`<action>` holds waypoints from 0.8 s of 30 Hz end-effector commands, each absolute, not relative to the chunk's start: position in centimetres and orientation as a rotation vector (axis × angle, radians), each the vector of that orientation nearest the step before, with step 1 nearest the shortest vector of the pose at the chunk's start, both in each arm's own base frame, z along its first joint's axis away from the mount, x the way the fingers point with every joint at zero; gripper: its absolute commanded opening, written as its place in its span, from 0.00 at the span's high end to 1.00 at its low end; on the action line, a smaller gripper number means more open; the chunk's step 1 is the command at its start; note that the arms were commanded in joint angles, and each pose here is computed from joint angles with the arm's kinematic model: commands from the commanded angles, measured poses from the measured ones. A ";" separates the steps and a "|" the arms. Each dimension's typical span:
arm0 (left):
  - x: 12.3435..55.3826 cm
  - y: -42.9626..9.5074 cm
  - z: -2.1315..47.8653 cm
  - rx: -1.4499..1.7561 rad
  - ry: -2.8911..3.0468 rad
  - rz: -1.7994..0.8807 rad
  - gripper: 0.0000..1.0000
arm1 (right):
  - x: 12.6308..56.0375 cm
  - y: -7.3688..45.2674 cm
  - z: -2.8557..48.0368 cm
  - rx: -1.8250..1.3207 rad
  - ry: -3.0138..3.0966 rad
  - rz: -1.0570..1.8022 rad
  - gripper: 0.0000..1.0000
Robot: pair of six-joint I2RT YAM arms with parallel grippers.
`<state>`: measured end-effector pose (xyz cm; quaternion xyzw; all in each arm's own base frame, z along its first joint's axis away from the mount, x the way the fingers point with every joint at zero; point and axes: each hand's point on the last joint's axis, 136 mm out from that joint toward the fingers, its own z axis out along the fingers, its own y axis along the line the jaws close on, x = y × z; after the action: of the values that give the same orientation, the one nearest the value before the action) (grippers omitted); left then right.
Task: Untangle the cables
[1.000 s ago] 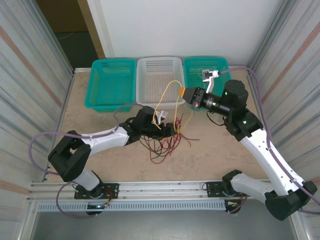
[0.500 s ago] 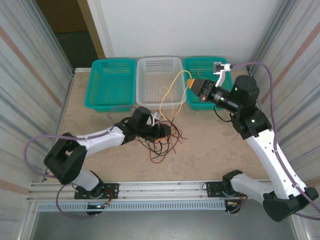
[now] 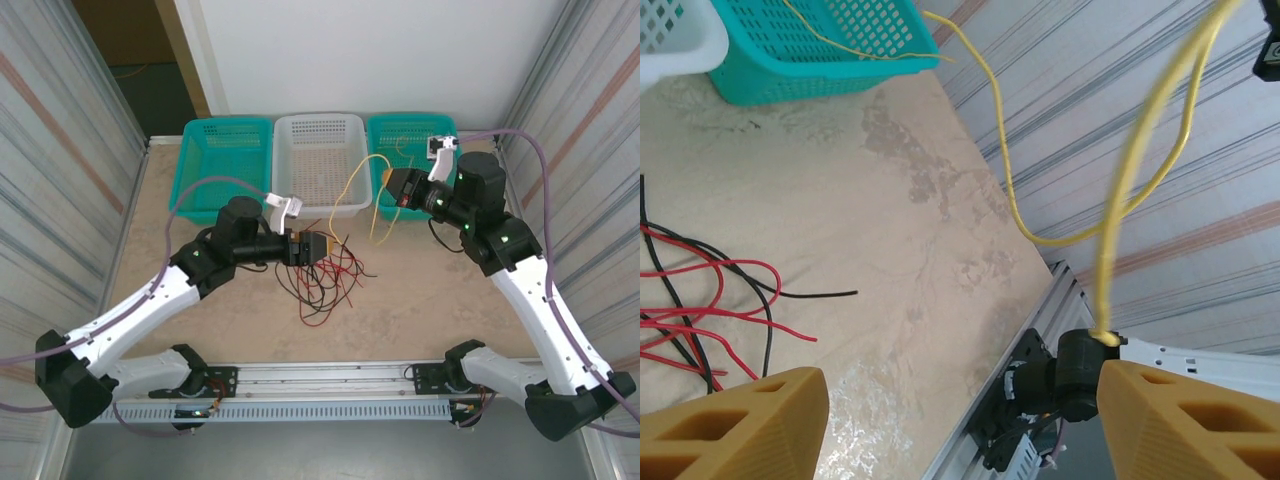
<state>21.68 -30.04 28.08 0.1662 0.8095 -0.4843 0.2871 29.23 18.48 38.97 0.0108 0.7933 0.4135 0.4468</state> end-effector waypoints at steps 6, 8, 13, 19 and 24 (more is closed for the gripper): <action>22.8 -31.1 30.4 0.552 2.055 -1.300 0.34 | 28.3 19.4 39.6 -0.043 1.974 1.014 1.00; 22.7 -31.5 30.7 0.579 2.047 -1.315 0.40 | 28.2 19.6 39.4 -0.052 1.982 1.007 1.00; 23.0 -31.4 30.7 0.577 2.035 -1.304 0.54 | 28.2 19.8 39.0 -0.069 2.001 0.982 1.00; 23.8 -30.1 29.9 0.543 2.065 -1.206 0.88 | 28.4 19.5 39.0 -0.085 2.015 0.927 1.00; 23.9 -29.1 29.2 0.585 2.102 -1.099 0.99 | 28.9 19.1 38.9 -0.095 2.031 0.865 1.00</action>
<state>23.81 -30.18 27.87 0.2065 0.8091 -0.4505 0.3158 28.78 19.54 37.91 -0.0253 0.8223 0.3717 0.4301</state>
